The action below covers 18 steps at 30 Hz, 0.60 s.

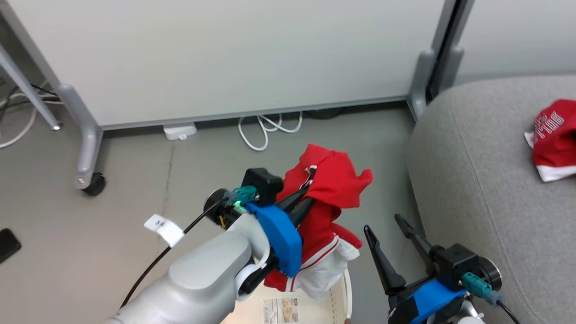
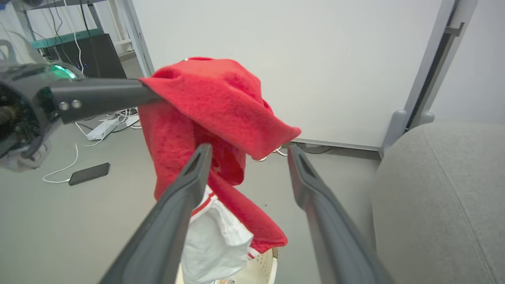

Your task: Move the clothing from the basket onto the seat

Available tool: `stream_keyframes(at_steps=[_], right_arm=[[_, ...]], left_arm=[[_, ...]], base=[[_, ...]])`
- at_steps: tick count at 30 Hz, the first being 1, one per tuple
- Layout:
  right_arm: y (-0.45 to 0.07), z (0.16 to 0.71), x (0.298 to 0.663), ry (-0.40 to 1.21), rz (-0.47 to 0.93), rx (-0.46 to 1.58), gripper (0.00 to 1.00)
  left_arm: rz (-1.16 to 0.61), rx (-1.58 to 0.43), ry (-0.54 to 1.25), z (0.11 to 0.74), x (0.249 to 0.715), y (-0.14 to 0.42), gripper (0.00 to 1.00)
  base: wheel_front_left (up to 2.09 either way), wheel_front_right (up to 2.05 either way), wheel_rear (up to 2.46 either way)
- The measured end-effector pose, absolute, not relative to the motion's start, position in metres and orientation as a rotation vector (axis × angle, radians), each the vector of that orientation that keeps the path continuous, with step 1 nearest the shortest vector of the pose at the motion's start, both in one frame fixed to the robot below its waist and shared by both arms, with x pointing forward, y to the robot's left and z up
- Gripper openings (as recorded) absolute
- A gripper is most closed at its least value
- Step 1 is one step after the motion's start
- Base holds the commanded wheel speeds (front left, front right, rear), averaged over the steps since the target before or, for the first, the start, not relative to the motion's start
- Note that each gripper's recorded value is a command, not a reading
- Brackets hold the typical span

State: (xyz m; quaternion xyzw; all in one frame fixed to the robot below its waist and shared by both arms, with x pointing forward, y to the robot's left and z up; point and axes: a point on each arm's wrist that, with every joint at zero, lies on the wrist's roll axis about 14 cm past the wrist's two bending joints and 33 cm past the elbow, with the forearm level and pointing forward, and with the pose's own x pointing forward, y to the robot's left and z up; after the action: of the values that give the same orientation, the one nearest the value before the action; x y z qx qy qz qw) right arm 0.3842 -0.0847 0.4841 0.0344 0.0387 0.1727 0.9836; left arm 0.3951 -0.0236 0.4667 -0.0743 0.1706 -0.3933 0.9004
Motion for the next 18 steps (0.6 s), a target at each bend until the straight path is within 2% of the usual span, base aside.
stream_keyframes(at_steps=[10, 18], right_arm=[[-0.055, 0.505, 0.37, 0.039, 0.439, 0.055, 1.0], [-0.055, 0.51, 0.366, 0.033, 0.442, 0.057, 1.0]], left_arm=[[-0.87, -0.084, 0.144, 0.552, 0.394, -0.041, 0.0], [-0.894, -0.07, 0.125, 0.559, 0.392, -0.052, 0.0]], base=[[0.0, 0.0, 0.0], [0.0, 0.0, 0.0]])
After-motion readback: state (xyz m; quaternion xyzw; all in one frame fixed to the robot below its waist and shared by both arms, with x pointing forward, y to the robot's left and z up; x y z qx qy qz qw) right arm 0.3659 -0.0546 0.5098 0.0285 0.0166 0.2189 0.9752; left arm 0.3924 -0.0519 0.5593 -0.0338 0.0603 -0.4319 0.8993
